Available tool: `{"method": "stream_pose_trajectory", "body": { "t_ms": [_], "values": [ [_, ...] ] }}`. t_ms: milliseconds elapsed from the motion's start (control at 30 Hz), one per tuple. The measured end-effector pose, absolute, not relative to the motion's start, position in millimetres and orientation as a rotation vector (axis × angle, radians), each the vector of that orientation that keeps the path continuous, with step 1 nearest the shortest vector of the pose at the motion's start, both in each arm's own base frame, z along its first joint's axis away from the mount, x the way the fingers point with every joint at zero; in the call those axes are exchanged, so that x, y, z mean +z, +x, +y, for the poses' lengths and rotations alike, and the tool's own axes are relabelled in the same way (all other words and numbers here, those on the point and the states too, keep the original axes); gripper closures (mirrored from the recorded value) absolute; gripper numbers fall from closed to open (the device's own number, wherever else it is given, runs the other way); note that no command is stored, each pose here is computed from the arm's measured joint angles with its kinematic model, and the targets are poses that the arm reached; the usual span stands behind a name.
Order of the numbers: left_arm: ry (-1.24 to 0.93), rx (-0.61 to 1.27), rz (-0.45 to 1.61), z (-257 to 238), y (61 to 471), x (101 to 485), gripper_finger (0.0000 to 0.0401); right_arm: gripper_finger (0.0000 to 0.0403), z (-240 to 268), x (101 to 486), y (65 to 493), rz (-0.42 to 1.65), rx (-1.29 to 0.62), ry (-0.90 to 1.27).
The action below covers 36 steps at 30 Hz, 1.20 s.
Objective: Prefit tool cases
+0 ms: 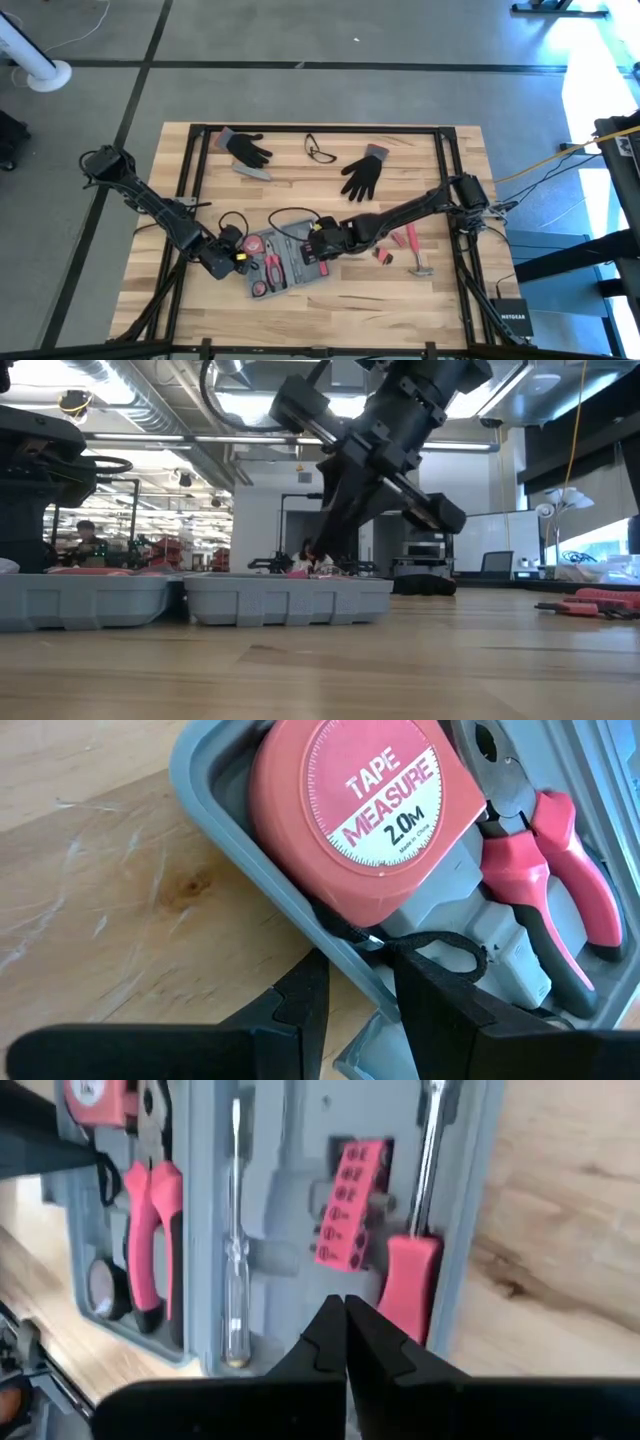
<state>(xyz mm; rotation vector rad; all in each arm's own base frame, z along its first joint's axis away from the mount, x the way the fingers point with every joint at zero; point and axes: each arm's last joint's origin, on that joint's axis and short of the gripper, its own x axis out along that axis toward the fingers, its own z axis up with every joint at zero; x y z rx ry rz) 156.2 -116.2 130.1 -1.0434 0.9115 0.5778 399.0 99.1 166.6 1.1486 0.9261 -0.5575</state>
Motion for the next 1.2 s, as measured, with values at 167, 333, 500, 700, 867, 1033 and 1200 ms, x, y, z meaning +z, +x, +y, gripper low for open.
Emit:
{"method": "stream_pose_trajectory", "body": {
  "t_ms": [167,333,500,700,867,1033,1200],
  "values": [
    [-1.045,0.579,0.911,-116.2,156.2,130.1,0.0295,0.0403,97.4,167.4,400.4,0.877,-0.583,1.133],
    [-1.044,0.580,0.912,-116.1,156.0,130.0,0.0295,0.0403,96.3,152.7,404.5,0.888,-0.604,1.126],
    [-1.052,0.588,0.911,-115.9,155.9,129.9,0.0295,0.0403,95.0,146.3,408.2,0.884,-0.598,1.137],
    [-1.055,0.592,0.907,-115.7,155.9,129.9,0.0295,0.0403,88.1,146.7,405.7,0.926,-0.598,1.082],
    [-1.045,0.588,0.909,-115.5,155.9,129.9,0.0295,0.0403,79.1,155.1,402.6,0.943,-0.600,1.059],
    [-1.046,0.589,0.909,-115.5,155.9,129.9,0.0295,0.0403,66.8,164.2,401.4,0.915,-0.624,1.037],
    [-1.049,0.591,0.907,-115.5,155.9,129.9,0.0295,0.0403,64.5,163.5,403.2,0.912,-0.611,1.038]
  ]
}}
